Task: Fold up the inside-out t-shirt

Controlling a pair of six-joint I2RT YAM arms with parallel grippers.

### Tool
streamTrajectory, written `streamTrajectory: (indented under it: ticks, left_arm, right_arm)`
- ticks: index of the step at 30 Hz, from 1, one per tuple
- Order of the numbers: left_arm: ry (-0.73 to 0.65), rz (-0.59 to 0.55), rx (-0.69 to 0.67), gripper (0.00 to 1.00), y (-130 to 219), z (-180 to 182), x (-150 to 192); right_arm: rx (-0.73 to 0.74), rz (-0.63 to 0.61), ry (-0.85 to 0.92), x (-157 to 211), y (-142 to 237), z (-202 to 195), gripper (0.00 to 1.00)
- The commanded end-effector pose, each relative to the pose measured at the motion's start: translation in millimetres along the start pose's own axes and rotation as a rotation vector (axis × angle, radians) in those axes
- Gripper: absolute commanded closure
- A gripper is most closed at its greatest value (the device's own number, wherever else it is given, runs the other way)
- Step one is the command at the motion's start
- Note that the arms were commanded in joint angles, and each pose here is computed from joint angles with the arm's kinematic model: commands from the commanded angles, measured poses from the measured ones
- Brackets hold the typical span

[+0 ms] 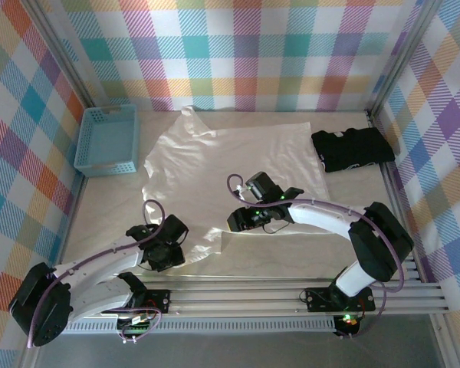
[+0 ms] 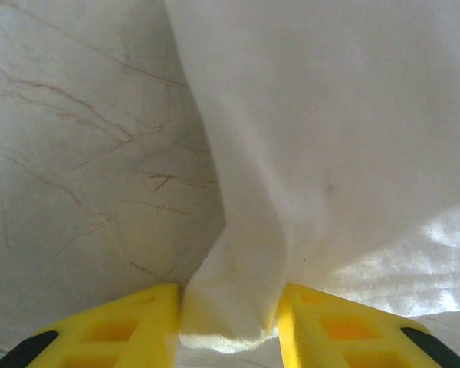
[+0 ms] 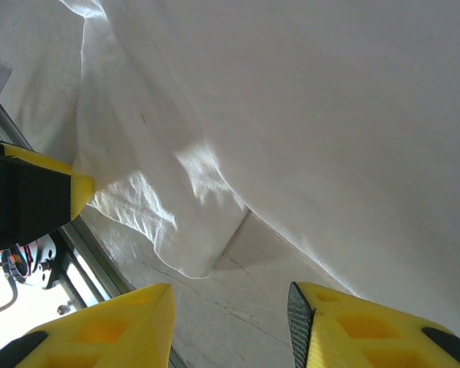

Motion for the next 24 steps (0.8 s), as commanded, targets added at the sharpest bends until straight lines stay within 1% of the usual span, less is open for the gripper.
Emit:
streamTrajectory:
  ticks: [1,5,8,11,12,16,18,21,24]
  left_arm:
    - [-0.046,0.018,-0.001,0.66,-7,0,5]
    - [-0.046,0.027,0.019,0.76,-13,0,8]
    - [-0.056,0.02,0.021,0.83,-11,0,7]
    - [-0.06,-0.009,0.037,0.98,-2,-2,3]
    - [-0.059,-0.022,0.047,1.0,1,-3,2]
    - [-0.077,-0.046,0.088,1.0,12,-8,-1]
    - [-0.091,-0.051,0.104,1.0,16,-10,-1]
    - [-0.108,-0.062,0.123,1.0,23,-12,-2]
    - [-0.114,-0.069,0.151,1.0,26,-14,-1]
  right_arm:
    - [-0.021,-0.006,0.006,1,5,3,0.56]
    - [0.01,-0.018,0.002,2,12,1,0.56]
    - [0.068,-0.028,-0.022,3,21,-7,0.54]
    - [0.165,-0.031,-0.114,7,34,-31,0.52]
    - [0.205,-0.035,-0.152,8,41,-42,0.51]
    - [0.368,-0.094,-0.38,17,74,-96,0.46]
    - [0.419,-0.122,-0.486,27,86,-120,0.43]
    - [0.455,-0.162,-0.654,40,107,-155,0.42]
    - [0.466,-0.247,-0.785,48,132,-181,0.41]
Point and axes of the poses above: each hand's point on the last joint's axis, 136 mm out from that joint toward the fingers, its own y axis back along the fingers, its own z axis along the line the jaws close on, x = y × z, the point moved 4 cm from there along y, back along the fingers, and after that the axes turned 9 degrees about -y, right-handed, at the moved point
